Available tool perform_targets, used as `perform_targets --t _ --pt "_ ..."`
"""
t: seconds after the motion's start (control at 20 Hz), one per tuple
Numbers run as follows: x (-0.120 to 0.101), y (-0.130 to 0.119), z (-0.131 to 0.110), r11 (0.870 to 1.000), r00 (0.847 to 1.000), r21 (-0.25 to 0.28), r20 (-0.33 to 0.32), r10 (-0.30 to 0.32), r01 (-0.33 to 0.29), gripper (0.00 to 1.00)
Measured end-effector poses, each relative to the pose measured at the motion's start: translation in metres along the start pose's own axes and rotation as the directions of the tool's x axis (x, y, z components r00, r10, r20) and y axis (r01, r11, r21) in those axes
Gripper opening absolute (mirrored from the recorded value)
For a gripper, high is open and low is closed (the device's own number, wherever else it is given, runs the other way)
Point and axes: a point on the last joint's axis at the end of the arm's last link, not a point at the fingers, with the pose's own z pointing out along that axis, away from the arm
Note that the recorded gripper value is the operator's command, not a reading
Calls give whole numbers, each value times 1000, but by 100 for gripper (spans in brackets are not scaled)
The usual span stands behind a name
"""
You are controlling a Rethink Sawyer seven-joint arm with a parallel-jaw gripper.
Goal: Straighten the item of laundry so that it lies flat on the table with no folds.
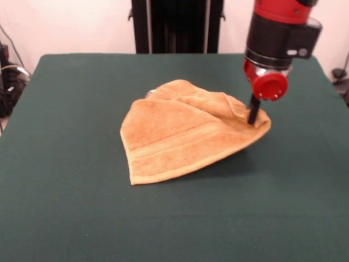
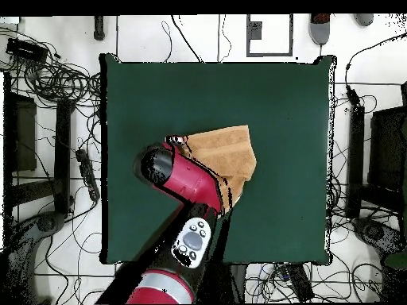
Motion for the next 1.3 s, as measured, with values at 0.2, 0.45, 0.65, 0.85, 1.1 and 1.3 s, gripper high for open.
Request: perform_targets --t 0.2,0.45,0.65,0.85,1.1,1.3 --pt "9 25 6 1000 1000 2 5 23 -23 0" --pt "18 51 14 999 999 8 21 46 -46 100" --pt "22 61 17 998 998 6 23 55 -55 100" --pt "23 67 14 998 998 -6 23 59 -59 100" --pt "17 72 6 997 997 -17 12 77 -77 100" --pt "-17 82 -5 987 987 -38 -26 156 -157 100"
